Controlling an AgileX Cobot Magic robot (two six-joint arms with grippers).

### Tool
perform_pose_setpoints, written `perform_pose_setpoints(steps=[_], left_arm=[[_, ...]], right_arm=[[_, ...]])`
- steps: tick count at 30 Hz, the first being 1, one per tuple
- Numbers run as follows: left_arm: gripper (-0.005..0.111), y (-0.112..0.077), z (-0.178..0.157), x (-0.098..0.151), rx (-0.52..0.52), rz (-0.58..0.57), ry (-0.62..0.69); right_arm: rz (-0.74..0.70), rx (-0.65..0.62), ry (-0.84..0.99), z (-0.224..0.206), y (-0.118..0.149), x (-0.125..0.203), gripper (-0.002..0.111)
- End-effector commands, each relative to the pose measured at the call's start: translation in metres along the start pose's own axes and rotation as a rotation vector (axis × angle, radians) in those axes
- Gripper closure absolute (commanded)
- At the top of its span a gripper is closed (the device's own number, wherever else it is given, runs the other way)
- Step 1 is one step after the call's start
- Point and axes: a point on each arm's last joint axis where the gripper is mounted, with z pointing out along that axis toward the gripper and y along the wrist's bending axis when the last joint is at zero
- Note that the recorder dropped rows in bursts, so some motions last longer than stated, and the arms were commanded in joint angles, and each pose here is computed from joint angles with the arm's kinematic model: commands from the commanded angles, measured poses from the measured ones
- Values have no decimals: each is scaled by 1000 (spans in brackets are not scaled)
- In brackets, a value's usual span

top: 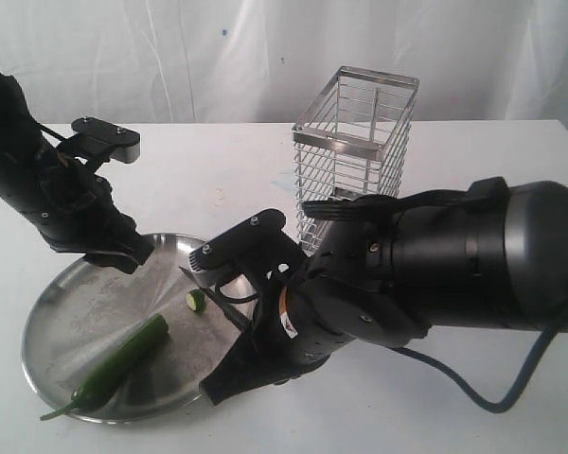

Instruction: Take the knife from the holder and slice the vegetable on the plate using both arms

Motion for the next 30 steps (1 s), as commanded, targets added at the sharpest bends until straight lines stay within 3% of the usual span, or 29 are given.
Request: perform_pose_setpoints(steps=[1,30], left_arm=[[59,-2,-4,0,13,-17,-5],[59,-2,-4,0,12,-17,-9]], right_arm=[[15,-12,-15,0,1,-1,108],[46,-37,-20,0,3,-1,108]])
